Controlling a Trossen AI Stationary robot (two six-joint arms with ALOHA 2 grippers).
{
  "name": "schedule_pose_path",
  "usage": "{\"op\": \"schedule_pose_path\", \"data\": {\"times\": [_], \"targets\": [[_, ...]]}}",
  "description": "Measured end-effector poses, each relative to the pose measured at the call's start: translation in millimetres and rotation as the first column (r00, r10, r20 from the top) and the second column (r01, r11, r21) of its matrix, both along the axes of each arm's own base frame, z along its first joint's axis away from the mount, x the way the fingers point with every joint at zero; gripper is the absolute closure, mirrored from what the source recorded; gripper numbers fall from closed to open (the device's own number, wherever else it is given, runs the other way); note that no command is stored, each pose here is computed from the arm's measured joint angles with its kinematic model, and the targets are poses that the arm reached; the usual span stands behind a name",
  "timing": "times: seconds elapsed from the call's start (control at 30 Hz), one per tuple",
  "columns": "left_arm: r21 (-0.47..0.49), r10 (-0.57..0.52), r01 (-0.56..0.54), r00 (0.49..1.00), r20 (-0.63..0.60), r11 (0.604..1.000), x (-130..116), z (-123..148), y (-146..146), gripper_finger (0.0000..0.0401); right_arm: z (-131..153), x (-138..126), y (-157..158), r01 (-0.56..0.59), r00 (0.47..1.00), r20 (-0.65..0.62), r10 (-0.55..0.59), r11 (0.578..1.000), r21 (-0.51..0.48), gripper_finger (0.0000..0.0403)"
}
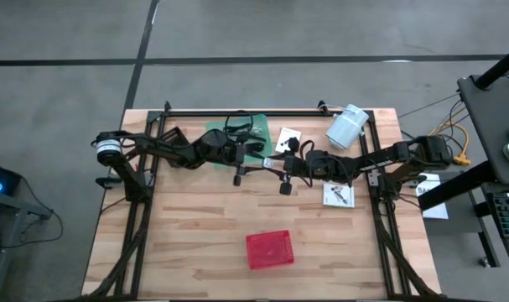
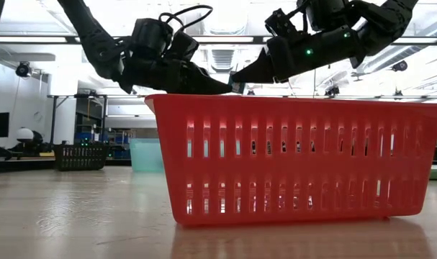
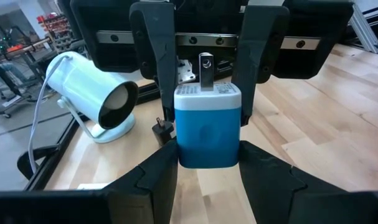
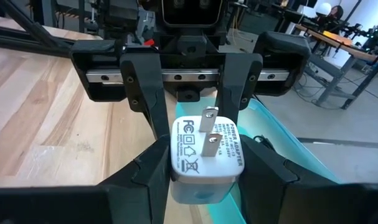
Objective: Pick and place items into bin
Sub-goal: Put the blue charger adapter into the black bin
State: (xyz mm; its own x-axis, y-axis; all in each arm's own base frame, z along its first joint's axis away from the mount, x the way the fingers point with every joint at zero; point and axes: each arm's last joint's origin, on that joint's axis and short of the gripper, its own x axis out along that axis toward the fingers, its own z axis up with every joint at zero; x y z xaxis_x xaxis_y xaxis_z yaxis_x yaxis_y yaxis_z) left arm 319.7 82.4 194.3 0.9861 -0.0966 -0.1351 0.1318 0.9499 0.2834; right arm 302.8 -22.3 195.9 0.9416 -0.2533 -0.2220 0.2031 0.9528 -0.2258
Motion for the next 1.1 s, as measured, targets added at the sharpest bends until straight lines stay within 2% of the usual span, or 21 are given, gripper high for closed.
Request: {"op": "schedule_pose_path", "data": {"times": [0.5,0.83,1.1], "targets": [[0.001,-0.011,0.011,1.000,0.000,1.000,0.2,-0.1,-1.3,0.0250,0.5,0.4,0.1,-0.006,1.000,-0.001,0.006,1.000,-0.003,0.0259],[0.000,-0.019,0.019,1.000,-0.001,1.000,0.1,-0.4,-2.0,0.0169,0.7,1.0,0.4,-0.024,1.000,0.000,0.024,1.000,0.000,0.0259],[-0.003,-0.018,0.018,1.000,-0.007,1.000,0.6,-1.5,-1.9,0.0157,5.5,3.7,0.3,-0.029,0.999,0.015,0.029,1.000,-0.003,0.0259]]}}
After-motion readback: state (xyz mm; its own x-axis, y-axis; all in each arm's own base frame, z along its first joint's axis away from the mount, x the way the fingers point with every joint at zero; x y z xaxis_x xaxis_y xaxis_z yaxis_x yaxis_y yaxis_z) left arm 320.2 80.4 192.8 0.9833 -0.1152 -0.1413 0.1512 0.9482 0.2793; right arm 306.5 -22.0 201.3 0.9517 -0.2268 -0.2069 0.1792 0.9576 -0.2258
